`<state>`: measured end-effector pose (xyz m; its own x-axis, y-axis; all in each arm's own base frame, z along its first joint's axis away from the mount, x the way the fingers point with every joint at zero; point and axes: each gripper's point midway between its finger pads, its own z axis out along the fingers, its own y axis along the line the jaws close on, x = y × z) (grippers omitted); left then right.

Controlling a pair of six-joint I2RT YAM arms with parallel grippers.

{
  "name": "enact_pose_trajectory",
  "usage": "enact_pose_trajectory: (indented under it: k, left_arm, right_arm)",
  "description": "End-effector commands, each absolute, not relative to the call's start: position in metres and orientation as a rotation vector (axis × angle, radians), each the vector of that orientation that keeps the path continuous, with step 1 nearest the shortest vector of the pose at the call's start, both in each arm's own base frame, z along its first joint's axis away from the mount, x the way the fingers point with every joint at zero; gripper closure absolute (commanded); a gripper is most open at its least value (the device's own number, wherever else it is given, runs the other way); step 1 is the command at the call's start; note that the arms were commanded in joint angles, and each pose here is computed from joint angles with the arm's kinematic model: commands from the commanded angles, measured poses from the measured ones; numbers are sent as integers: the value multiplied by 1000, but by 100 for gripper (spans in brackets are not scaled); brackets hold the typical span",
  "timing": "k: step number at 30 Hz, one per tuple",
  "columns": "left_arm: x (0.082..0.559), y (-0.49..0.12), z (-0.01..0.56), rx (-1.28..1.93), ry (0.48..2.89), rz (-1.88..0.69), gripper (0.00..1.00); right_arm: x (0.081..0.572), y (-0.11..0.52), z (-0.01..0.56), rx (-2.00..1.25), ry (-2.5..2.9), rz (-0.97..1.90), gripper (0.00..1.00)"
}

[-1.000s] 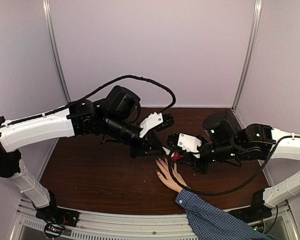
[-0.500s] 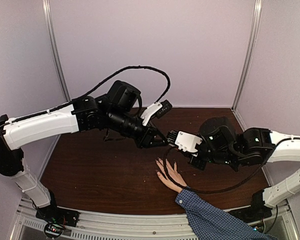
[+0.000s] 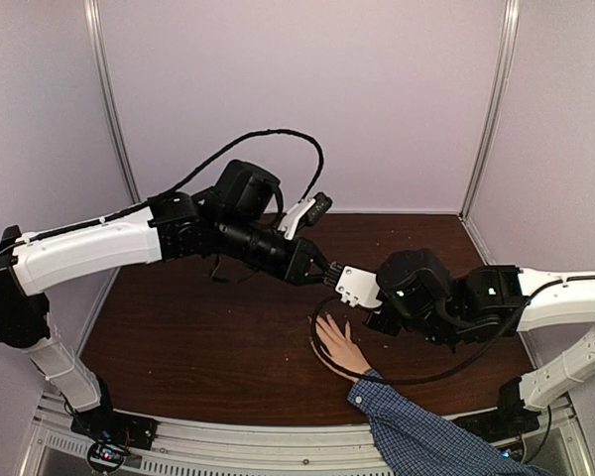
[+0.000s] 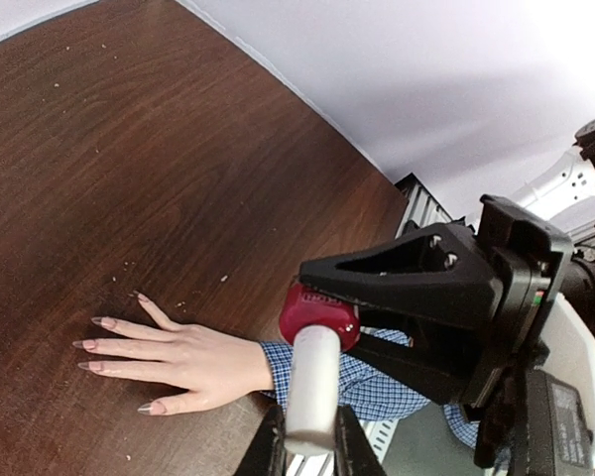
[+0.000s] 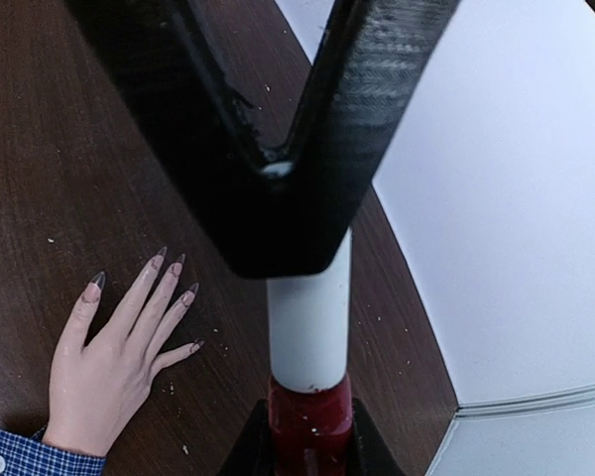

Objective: Paint the nails
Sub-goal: Unscrew the cap of the nail polish bottle.

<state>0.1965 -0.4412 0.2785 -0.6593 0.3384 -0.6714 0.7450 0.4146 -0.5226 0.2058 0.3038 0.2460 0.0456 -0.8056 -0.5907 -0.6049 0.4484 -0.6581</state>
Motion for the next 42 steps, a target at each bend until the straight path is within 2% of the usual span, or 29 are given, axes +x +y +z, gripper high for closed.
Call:
enact_pose_trajectory:
  k: [1,6,7,12,16,20,24,31,33,40,42]
  left_arm:
    - [221,-446,261,721,2296,-1193,100]
    - [223,-445,269,699,2270,-1229,100]
    - [223,-444,271,699,2265,-1234,97]
    - [225,-434,284,716,2220,-1215,71]
    - [223,-420,297,789,2134,-1187,54]
    - [220,-402,311,861,2024,-1164,45]
    - [203,-390,327,1012,1848,-1134,42]
    - [156,-367,338,1341,1523,-1080,45]
    - [147,-361,337,1418,1424,-1011,48]
    - [104,-363,300,1775,1177,-684,48]
    - [91,-363,296,1842,1094,-674,47]
  right_arm:
    - [204,318,267,-1166,1584,-214,100]
    - [203,318,263,-1182,1582,-228,100]
    - [204,317,262,-1183,1582,-237,100]
    - [203,316,262,-1185,1584,-240,100]
    - [200,317,258,-1197,1592,-198,100]
    - [196,319,253,-1217,1612,-143,100]
    - [191,321,251,-1237,1630,-62,100]
    - [169,329,243,-1322,1686,207,100]
    - [163,330,240,-1348,1702,285,100]
    - [118,343,237,-1526,1696,628,100]
    - [105,345,237,-1587,1685,706,100]
